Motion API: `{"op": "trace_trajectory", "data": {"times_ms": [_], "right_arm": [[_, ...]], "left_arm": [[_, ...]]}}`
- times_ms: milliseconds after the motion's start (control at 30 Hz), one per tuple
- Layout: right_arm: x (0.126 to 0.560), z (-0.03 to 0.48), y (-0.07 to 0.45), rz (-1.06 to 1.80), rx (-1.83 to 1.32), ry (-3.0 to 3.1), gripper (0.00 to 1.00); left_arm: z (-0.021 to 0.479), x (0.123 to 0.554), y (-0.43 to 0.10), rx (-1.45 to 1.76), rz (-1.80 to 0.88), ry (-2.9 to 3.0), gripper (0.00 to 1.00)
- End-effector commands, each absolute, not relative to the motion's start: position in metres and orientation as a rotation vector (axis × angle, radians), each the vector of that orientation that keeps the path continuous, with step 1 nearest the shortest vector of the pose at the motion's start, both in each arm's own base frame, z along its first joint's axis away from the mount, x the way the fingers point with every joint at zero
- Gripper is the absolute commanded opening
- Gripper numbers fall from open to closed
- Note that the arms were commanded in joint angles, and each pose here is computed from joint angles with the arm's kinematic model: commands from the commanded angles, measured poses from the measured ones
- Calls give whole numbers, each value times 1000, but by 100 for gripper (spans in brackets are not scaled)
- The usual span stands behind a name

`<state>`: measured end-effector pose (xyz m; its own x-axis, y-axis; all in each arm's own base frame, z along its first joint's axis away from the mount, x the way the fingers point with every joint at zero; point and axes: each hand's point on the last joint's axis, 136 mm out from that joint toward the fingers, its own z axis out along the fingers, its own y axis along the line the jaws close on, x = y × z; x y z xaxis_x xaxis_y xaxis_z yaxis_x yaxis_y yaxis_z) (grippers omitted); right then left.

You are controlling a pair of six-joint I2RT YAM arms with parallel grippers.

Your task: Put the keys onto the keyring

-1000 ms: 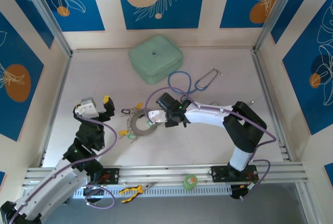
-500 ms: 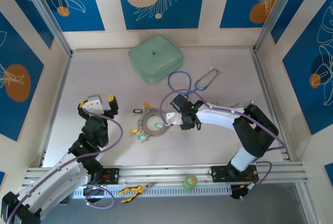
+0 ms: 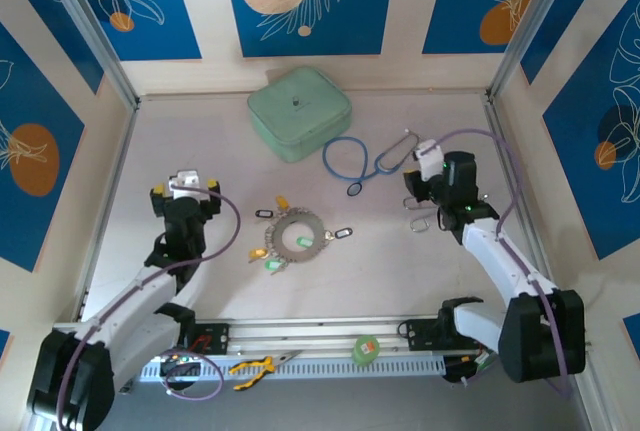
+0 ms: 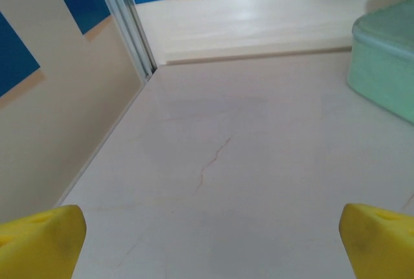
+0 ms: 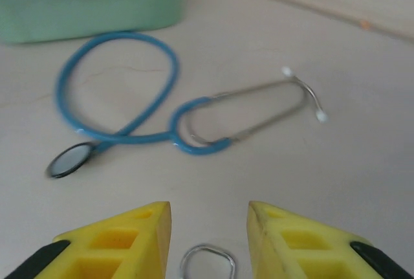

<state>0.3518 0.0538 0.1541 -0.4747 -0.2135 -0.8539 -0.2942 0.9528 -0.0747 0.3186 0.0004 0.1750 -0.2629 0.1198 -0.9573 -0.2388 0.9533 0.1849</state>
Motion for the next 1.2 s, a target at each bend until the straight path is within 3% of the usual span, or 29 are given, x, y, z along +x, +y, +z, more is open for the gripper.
{"op": "trace_trajectory", "data": {"times_ms": [0,467,1167], "right_arm": [[365,146,47,225,-167,1976,36],[384,100,53,363,-203,1890,35],[389,97,44,359,-144,1933,37]], "left_arm": [[172,332,-7,-2,288,1747,100],[107,372,-16,37,215,1753,100],[98,390,-10,19,223,1848,100]]}}
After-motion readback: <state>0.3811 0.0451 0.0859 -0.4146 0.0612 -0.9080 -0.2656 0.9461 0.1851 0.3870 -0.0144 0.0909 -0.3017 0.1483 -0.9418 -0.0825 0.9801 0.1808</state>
